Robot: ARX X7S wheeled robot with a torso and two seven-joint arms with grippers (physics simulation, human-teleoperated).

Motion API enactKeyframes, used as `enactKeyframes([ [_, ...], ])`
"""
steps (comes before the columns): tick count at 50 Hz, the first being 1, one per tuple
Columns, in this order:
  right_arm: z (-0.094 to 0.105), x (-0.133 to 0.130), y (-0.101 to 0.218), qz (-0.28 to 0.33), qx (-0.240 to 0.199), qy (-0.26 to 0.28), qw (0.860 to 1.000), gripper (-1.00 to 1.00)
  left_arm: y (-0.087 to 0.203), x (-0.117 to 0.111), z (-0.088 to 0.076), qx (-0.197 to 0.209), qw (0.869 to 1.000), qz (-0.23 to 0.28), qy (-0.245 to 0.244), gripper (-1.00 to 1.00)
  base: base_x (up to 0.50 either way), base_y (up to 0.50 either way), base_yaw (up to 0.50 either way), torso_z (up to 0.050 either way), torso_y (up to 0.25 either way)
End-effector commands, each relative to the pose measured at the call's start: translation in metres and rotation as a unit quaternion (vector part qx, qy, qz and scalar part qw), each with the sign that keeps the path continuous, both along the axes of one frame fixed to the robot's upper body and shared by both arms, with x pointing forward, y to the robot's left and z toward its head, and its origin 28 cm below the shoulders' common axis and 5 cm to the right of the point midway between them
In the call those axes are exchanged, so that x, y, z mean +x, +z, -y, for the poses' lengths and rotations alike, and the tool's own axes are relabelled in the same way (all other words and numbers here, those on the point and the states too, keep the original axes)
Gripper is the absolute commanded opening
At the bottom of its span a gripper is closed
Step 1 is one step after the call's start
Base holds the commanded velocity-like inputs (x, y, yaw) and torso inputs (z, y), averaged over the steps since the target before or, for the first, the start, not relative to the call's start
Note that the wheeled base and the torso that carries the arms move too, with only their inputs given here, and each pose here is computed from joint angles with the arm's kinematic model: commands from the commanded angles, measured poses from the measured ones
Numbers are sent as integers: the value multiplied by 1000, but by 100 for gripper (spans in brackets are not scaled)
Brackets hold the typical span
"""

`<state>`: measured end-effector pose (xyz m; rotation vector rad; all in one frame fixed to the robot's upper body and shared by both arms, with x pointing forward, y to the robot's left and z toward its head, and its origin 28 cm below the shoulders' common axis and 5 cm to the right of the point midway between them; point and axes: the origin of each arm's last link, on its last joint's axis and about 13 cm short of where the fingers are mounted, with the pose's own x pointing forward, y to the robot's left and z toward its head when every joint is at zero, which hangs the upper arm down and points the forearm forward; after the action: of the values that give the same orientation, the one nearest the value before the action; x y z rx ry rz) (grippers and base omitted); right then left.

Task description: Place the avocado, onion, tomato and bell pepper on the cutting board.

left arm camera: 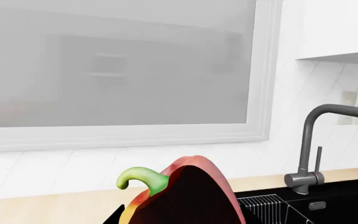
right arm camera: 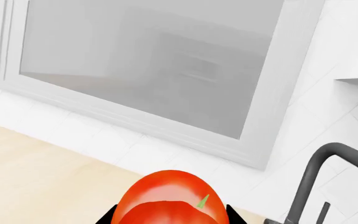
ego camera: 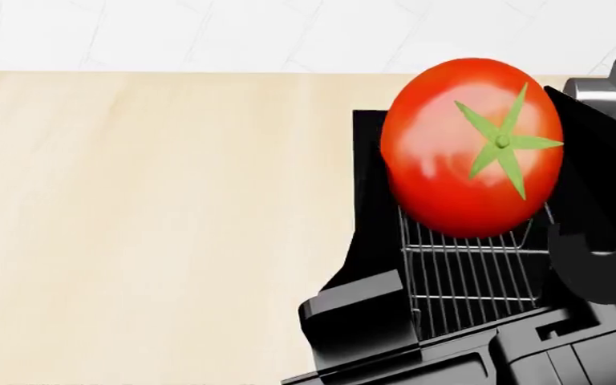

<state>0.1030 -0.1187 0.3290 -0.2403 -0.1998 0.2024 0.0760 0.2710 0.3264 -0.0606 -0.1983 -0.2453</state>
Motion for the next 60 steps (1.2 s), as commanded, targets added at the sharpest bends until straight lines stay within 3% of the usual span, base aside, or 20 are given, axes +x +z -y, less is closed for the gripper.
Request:
enactKeyframes([
  [1, 1, 0, -1, 7, -6, -1, 1000, -100, 1, 0, -1, -13, 1000, -1, 2, -100, 0, -457, 0, 0, 0],
  [60, 3, -2, -4, 14, -11, -15, 1000, -100, 0, 1, -1, -3, 1000, 10, 8, -100, 0, -498, 0, 0, 0],
])
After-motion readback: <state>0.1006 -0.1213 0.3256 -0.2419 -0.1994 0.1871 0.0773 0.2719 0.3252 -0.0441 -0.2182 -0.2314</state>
